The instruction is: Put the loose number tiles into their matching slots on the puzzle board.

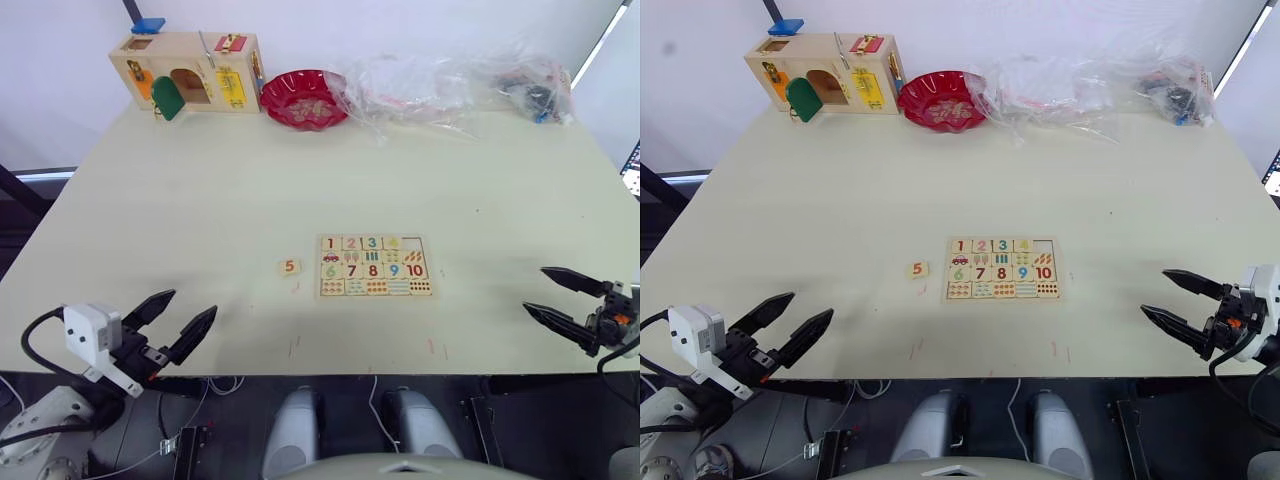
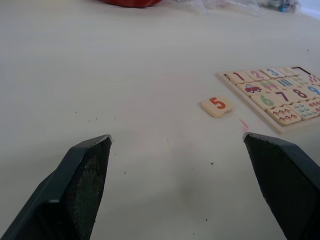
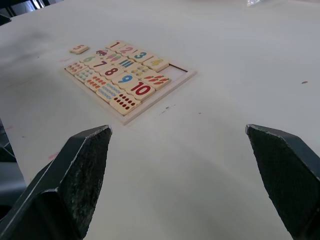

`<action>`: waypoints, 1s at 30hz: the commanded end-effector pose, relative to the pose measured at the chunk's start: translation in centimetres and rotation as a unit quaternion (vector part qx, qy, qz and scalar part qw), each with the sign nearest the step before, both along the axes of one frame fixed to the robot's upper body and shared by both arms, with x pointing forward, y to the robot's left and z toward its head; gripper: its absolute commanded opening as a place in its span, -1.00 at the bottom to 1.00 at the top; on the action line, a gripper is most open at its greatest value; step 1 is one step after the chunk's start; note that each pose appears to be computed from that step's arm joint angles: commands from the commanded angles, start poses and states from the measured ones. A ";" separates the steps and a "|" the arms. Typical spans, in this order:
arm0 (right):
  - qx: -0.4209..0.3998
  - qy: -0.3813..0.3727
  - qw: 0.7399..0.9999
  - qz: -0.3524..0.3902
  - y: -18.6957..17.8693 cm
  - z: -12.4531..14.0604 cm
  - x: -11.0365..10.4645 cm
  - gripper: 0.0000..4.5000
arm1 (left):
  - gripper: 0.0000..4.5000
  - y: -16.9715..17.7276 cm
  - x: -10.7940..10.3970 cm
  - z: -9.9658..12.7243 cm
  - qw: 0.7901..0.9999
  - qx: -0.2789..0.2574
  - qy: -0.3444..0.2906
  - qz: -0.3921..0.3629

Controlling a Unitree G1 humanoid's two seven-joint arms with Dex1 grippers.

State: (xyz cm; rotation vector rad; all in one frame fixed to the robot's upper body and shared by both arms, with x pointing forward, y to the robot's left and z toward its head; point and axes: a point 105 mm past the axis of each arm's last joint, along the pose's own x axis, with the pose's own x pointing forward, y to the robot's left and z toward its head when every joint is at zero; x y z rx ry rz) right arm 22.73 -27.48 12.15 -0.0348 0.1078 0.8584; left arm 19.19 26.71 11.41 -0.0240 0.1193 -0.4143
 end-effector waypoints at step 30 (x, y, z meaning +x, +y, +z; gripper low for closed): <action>-0.021 -0.031 0.996 0.081 2.6 4.5 -2.1 1.00 | 0.98 -1.2 3.8 1.9 0.971 0.081 0.036 -0.221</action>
